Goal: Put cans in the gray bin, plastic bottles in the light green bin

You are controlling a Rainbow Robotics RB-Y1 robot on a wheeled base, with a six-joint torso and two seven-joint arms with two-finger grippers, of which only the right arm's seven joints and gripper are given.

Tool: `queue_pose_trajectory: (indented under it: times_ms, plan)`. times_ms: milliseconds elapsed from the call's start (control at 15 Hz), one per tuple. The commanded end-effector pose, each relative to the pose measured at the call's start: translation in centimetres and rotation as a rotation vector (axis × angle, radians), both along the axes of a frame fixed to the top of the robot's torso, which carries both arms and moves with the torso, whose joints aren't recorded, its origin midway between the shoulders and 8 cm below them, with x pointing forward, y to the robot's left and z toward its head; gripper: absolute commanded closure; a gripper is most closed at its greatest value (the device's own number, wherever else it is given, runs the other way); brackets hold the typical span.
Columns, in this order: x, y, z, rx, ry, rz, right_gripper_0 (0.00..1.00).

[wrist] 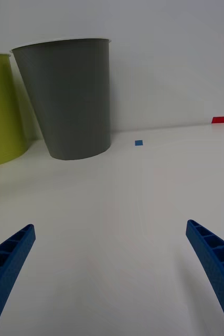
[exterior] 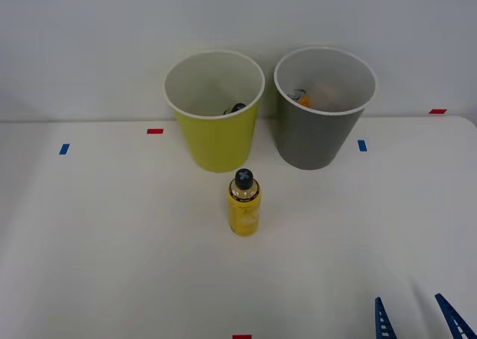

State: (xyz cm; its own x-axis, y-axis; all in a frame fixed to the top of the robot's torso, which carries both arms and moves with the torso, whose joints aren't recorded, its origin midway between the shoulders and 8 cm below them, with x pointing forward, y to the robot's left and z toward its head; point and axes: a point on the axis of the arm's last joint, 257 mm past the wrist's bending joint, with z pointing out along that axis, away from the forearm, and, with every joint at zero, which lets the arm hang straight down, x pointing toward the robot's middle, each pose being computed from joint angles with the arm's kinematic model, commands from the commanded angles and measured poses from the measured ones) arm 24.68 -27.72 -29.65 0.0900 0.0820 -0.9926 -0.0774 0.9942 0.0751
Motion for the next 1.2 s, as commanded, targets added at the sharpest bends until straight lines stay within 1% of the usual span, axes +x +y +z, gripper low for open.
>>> queue_pose_trajectory:
  times_ms: [67,1200]
  plan:
    - [0.00,0.00,-0.01,0.000,0.000,0.000,0.00]
    - [0.00,0.00,-0.01,0.000,0.000,0.000,0.00]
